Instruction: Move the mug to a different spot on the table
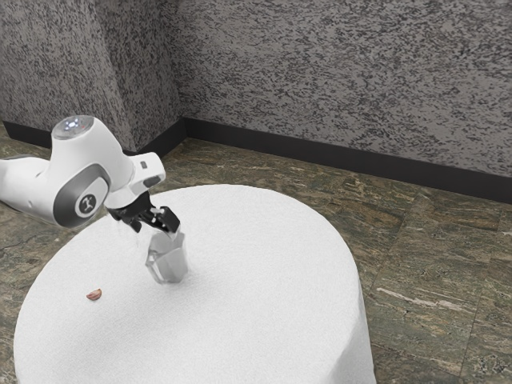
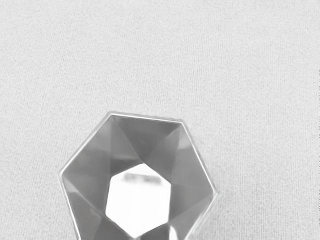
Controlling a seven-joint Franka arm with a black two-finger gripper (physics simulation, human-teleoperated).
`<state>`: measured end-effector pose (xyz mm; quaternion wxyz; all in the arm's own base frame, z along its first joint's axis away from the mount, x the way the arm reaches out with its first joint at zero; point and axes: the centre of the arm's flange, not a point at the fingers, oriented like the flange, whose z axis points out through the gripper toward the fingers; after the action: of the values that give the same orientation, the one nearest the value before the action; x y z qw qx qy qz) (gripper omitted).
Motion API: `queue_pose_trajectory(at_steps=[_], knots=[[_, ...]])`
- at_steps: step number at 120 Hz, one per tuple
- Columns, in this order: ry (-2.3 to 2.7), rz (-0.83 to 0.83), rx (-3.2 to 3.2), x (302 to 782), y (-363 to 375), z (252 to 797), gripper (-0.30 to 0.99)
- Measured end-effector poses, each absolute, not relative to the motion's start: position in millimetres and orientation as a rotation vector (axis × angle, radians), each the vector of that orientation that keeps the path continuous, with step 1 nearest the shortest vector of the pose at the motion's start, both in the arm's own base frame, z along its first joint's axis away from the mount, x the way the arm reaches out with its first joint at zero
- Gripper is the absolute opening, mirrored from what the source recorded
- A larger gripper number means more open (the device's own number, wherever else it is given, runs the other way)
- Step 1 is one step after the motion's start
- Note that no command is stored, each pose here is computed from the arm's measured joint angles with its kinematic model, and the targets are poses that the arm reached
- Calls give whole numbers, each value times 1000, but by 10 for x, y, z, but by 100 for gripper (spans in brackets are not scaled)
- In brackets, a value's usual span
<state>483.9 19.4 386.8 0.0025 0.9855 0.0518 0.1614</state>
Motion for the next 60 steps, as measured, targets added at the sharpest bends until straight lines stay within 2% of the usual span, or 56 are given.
queue_pose_trajectory(at_steps=[16, 33, 46, 60], knots=[[208, 519, 3090, 5018, 264, 4192, 69], [228, 535, 3094, 5397, 248, 4893, 69], [230, 486, 3107, 5560, 205, 5271, 69], [226, 400, 3121, 5624, 198, 5427, 69]])
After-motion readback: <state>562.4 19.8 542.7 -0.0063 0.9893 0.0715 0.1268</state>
